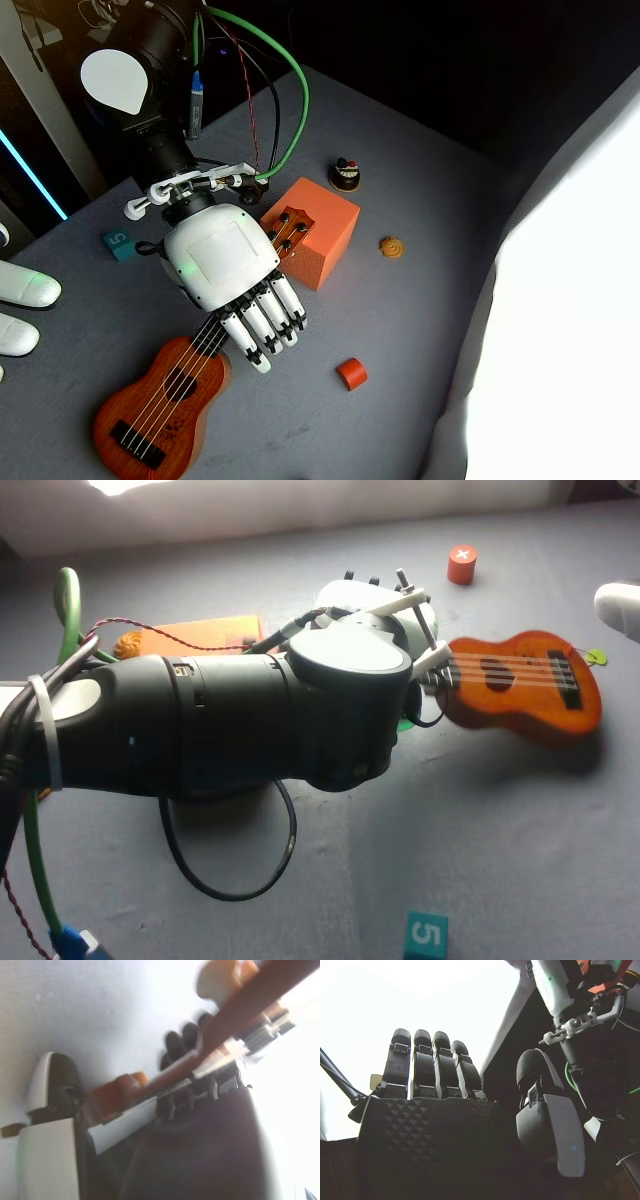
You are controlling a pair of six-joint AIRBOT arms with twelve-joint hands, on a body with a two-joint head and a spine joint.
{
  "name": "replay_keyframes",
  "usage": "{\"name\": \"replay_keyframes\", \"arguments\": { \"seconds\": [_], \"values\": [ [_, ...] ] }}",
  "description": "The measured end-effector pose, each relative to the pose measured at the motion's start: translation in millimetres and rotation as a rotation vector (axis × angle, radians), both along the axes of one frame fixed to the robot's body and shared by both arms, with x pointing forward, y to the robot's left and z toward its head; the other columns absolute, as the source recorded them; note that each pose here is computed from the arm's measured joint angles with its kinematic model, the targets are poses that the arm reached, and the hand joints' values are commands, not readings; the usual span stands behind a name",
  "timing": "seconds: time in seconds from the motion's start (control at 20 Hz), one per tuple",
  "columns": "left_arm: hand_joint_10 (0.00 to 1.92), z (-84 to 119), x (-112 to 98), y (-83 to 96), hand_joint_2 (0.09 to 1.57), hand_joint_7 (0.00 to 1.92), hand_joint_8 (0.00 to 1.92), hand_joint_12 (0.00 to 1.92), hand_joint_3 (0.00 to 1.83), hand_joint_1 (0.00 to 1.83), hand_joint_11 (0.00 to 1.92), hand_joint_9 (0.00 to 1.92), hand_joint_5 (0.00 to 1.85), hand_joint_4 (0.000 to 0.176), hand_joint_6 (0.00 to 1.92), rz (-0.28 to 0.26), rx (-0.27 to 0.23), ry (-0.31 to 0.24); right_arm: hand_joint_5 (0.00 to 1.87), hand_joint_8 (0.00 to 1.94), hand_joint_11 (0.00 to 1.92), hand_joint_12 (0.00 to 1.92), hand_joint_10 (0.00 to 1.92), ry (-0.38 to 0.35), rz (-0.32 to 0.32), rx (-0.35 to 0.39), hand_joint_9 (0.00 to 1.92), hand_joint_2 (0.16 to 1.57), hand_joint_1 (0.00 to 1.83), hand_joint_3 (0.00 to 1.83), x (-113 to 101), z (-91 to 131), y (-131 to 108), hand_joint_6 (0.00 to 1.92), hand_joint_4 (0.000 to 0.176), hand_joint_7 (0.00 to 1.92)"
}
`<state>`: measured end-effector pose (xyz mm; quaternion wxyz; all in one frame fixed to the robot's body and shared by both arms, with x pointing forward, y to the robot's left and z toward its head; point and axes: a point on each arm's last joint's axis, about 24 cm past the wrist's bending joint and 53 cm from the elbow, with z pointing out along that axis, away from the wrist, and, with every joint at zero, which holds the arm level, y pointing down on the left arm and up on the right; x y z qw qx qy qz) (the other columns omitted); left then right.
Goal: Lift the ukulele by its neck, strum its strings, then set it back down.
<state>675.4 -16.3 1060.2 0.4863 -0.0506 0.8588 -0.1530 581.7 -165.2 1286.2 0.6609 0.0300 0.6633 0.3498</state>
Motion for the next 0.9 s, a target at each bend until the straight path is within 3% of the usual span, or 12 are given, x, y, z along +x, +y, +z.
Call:
{"name": "replay_keyframes", "arguments": {
  "seconds": [0.05, 0.15, 0.2, 0.25, 0.3, 0.35, 0.4, 0.6, 0.75, 0.9],
  "values": [
    [1.92, -2.3, -1.3, 0.1, 1.03, 1.07, 1.92, 1.92, 0.28, 1.05, 1.18, 1.19, 0.83, 0.0, 1.39, 0.002, -0.003, 0.01, 0.02, 0.01, 0.01, 0.01, 0.02, 0.0, 0.0, -0.001, 0.06, 1.32, 0.19, 0.0, 0.0, 0.0, 0.0, 0.0, 0.0, 0.09],
    [1.92, -5.4, -2.9, -0.4, 0.96, 1.31, 1.92, 1.92, 0.27, 1.15, 1.47, 1.44, 1.02, 0.0, 1.01, -0.001, 0.003, 0.012, 0.0, 0.0, 0.0, 0.01, 0.02, -0.001, 0.001, -0.001, 0.05, 1.32, 0.2, 0.0, -0.2, 0.1, 0.3, 0.0, 0.0, 0.08],
    [1.92, -5.9, -3.3, -0.6, 0.97, 1.35, 1.92, 1.92, 0.21, 1.17, 1.54, 1.5, 1.07, 0.0, 0.91, -0.001, 0.003, 0.014, 0.01, 0.0, 0.0, 0.01, 0.02, -0.001, 0.001, -0.001, 0.05, 1.32, 0.2, 0.0, -0.2, 0.0, 0.2, 0.0, 0.0, 0.09],
    [1.92, -5.8, -3.8, -1.2, 1.0, 1.44, 1.92, 1.92, 0.13, 1.19, 1.59, 1.57, 1.16, 0.0, 1.59, -0.003, 0.002, 0.013, 0.01, 0.01, 0.02, 0.02, 0.02, -0.001, 0.0, -0.001, 0.05, 1.32, 0.18, 0.0, 0.0, 0.1, 0.1, 0.0, 0.0, 0.09],
    [1.92, -5.7, -3.8, -1.4, 1.07, 1.47, 1.92, 1.92, 0.06, 1.22, 1.61, 1.58, 1.28, 0.0, 1.85, -0.004, 0.002, 0.013, 0.01, 0.0, 0.0, 0.02, 0.02, -0.001, 0.0, -0.001, 0.05, 1.33, 0.17, 0.0, 0.0, 0.0, 0.0, 0.0, 0.0, 0.09],
    [1.92, -6.3, -4.2, -1.6, 1.1, 1.47, 1.92, 1.92, 0.02, 1.24, 1.6, 1.56, 1.33, 0.023, 1.91, -0.005, 0.002, 0.015, 0.02, 0.0, 0.0, 0.02, 0.02, -0.001, 0.001, -0.001, 0.05, 1.32, 0.19, 0.0, -0.2, 0.1, 0.3, 0.01, 0.0, 0.09],
    [1.92, -6.4, -4.6, -1.6, 1.13, 1.46, 1.92, 1.92, 0.02, 1.32, 1.6, 1.56, 1.35, 0.034, 1.92, -0.004, 0.002, 0.016, 0.02, 0.0, 0.0, 0.07, 0.01, -0.001, 0.0, -0.001, 0.05, 1.32, 0.18, 0.0, 0.0, 0.0, 0.1, 0.01, 0.0, 0.09],
    [1.92, -7.1, -8.5, -5.8, 1.2, 1.45, 1.92, 1.92, 0.03, 1.6, 1.59, 1.55, 1.34, 0.022, 1.92, -0.017, -0.005, 0.023, 0.02, 0.0, 0.0, 0.13, 0.01, 0.005, 0.0, -0.004, 0.04, 1.32, 0.18, 0.0, -0.2, -2.3, -0.2, 0.0, 0.0, 0.08],
    [1.92, -10.7, -21.4, -14.7, 1.22, 1.44, 1.92, 1.92, 0.03, 1.56, 1.57, 1.53, 1.35, 0.0, 1.92, -0.04, -0.031, 0.063, 0.02, 0.0, 0.0, 0.2, 0.01, 0.02, -0.003, 0.004, 0.05, 1.31, 0.22, 0.0, -1.6, -3.7, -3.5, 0.0, 0.0, 0.08],
    [1.92, -5.0, -28.6, -19.2, 1.21, 1.43, 1.92, 1.92, 0.02, 1.55, 1.56, 1.52, 1.34, 0.0, 1.92, -0.055, -0.064, 0.092, 0.03, 0.01, 0.0, 0.27, 0.01, 0.051, -0.006, 0.023, 0.05, 1.32, 0.2, 0.0, -2.9, -3.5, -15.5, 0.01, 0.0, 0.1]
  ]
}}
